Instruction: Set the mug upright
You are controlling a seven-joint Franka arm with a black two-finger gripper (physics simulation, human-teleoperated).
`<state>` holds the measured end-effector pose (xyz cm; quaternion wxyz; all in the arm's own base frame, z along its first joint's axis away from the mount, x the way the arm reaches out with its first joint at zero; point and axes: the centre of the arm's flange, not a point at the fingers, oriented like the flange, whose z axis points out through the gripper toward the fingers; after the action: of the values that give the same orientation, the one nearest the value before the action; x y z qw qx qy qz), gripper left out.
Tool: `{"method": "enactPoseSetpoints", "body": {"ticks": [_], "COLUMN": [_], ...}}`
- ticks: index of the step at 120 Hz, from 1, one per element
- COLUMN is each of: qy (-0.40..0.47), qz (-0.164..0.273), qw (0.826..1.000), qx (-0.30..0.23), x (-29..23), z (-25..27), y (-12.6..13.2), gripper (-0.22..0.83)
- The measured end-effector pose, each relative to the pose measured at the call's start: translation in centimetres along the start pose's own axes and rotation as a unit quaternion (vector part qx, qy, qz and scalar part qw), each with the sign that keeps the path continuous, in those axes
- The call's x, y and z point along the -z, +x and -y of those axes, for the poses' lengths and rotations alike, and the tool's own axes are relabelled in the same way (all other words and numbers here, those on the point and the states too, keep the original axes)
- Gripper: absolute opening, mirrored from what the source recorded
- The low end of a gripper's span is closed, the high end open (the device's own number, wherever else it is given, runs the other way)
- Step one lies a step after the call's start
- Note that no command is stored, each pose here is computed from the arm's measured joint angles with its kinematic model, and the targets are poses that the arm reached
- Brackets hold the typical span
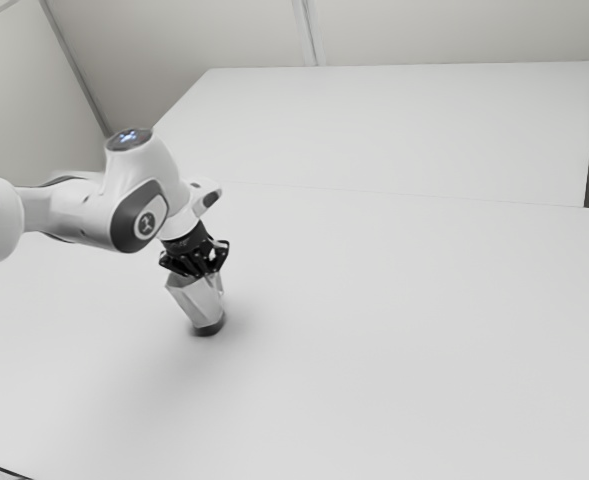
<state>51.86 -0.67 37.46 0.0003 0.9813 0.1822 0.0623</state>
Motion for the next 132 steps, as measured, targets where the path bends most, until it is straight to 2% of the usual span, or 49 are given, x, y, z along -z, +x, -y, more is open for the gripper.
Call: {"method": "enactPoseSetpoints", "body": {"ticks": [40,61,77,100,120,132], "qy": [0.000,-0.001,-0.002,-0.005,-0.008,-0.008], "qz": [-0.013,-0.018,-0.015,-0.013,-0.009,-0.011], "qw": [1.000,1.000,1.000,1.000,1.000,1.000], "qx": [0.014,0.013,0.013,0.012,0.010,0.011], "x": [-1.4,-0.8,-0.4,0.7,2.4,4.6], "z": [-1.2,-1.8,-2.1,-2.4,-2.4,-2.0], "y": [0.3,0.8,0.9,1.0,1.2,2.4], "gripper": [-0.16,0.22,0.41,0.53,0.58,0.59]}}
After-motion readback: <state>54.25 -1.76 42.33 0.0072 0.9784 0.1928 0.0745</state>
